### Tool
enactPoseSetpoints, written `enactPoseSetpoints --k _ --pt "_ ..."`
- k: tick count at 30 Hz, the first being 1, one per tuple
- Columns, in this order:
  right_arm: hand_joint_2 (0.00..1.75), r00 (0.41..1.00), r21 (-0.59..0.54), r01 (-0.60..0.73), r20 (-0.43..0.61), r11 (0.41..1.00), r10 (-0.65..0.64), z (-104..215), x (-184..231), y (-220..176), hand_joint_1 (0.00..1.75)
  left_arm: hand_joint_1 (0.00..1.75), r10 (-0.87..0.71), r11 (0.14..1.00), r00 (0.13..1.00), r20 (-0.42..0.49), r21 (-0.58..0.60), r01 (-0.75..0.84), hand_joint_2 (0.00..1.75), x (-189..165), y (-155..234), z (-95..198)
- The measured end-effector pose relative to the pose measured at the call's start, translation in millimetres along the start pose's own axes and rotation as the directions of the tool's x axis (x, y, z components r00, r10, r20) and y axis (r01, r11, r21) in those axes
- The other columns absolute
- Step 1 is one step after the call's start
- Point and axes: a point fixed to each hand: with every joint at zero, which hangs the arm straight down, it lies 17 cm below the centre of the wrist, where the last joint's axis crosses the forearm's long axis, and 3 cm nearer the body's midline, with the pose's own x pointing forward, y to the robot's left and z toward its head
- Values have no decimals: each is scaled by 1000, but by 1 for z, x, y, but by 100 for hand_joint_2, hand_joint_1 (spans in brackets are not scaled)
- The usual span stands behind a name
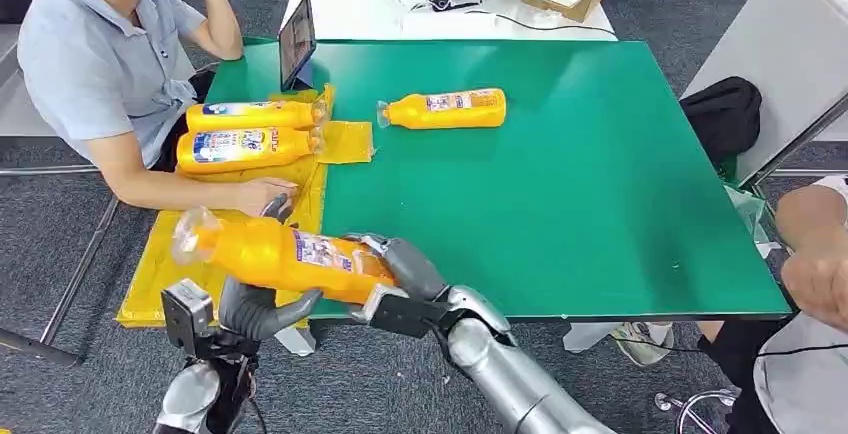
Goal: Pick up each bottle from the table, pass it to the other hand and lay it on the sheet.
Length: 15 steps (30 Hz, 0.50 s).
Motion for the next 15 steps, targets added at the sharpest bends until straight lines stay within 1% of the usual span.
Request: enactPoseSetpoints --k 7,15 --pt "175 999 50 -25 48 998 22 -10 13 13 175 0 42 999 999 10 -24 -41 175 2 -10 -3" --pt "175 999 84 -12 51 996 8 -13 14 22 175 0 60 997 998 19 -45 -59 175 5 -15 -5"
